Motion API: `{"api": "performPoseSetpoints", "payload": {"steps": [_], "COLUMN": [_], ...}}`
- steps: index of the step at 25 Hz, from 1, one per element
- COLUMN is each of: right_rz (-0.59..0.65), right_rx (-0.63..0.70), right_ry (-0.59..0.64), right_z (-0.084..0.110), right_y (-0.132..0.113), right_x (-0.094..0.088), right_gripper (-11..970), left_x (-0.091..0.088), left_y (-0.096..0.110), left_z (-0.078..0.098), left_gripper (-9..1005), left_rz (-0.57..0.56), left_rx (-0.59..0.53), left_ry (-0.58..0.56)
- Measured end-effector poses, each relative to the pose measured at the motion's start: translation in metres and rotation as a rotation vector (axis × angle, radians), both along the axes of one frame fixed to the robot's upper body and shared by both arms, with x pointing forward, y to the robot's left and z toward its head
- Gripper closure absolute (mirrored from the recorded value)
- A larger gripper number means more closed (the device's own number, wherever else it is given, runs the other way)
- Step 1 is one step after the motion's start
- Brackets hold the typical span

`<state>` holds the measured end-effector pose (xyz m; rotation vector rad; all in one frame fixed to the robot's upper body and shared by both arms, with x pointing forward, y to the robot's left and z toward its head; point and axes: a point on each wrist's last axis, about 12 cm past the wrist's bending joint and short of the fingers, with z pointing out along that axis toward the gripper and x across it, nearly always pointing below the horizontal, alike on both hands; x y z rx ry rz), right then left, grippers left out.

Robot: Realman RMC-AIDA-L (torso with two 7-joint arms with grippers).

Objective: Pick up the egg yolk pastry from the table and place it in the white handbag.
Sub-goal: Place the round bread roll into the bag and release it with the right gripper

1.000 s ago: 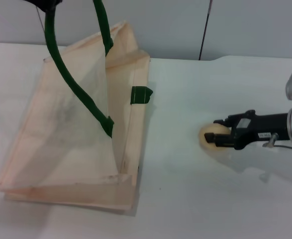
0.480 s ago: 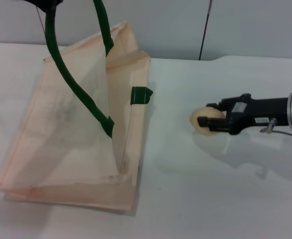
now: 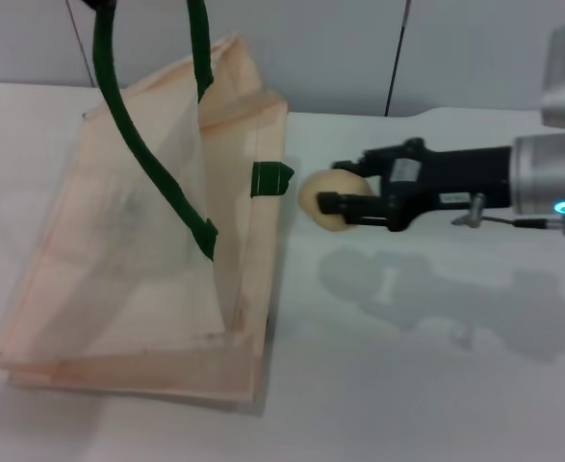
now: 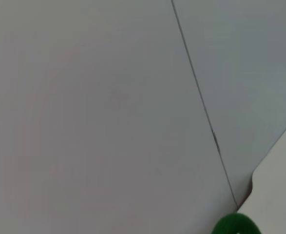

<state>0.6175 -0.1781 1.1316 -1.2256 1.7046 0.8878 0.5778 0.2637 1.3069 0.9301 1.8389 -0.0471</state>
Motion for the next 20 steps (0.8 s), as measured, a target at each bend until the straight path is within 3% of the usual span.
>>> {"api": "performPoseSetpoints", "payload": {"steps": [10,20], "right_rz": [0.107,0.09], "right_rx": [-0.014,-0.019], "right_ry": [-0.133,-0.204], "right_z": [0.016,0.01], "right_y": [0.058,0.066], "right_x": [0.009,0.013], "right_gripper": [490,498], "left_x": [0.004,0.0], "left_y": [-0.02,-0.031], "left_z": [0.014,0.018], "left_gripper": [894,878], "left_rz": [-0.068,-0.113], "left_rx": [-0.018,-0.018], "left_ry": [-0.035,-0.05]}}
